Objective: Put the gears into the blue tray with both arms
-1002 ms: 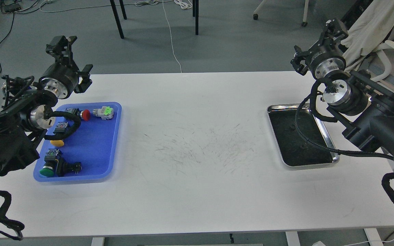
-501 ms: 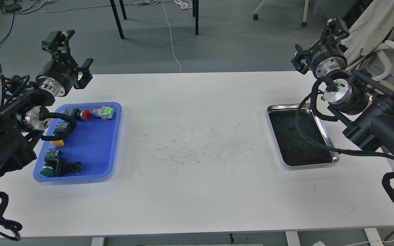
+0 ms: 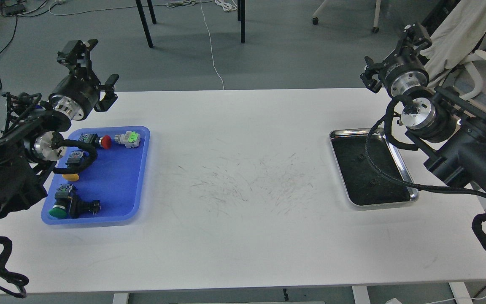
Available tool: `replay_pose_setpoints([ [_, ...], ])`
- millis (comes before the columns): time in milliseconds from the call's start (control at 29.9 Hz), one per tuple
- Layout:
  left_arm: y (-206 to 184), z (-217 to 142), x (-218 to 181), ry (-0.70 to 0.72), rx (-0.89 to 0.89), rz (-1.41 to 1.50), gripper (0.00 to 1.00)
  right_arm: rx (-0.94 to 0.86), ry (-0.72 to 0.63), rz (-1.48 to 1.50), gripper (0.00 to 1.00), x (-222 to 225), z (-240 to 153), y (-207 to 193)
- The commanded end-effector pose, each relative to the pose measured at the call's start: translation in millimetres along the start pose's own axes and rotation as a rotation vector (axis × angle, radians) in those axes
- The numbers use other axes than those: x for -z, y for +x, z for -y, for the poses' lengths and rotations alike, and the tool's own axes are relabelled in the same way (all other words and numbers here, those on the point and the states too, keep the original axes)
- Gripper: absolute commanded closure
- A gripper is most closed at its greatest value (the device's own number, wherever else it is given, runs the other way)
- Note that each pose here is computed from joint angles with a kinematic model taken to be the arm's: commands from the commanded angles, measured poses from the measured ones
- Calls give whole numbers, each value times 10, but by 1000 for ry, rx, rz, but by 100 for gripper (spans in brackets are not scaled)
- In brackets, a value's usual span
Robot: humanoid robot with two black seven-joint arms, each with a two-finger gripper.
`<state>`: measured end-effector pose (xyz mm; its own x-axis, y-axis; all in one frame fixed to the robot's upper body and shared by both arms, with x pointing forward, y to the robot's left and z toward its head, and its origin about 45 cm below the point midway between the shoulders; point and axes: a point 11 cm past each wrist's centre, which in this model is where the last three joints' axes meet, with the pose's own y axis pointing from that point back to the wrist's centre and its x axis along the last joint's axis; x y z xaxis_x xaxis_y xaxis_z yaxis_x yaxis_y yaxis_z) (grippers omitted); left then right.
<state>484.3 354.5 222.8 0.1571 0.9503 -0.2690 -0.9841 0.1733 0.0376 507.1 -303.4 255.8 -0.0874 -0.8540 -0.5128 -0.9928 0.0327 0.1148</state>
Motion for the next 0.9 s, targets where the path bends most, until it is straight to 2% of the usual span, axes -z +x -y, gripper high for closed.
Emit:
replay_pose_setpoints([
  [0,17,-4,-18,-2,-1,4,1,1,-3,0,1,-7,-3,2],
  [869,-12,-24,91,12,1,-7,1,-4,-18,5,1,-55,-22,40],
])
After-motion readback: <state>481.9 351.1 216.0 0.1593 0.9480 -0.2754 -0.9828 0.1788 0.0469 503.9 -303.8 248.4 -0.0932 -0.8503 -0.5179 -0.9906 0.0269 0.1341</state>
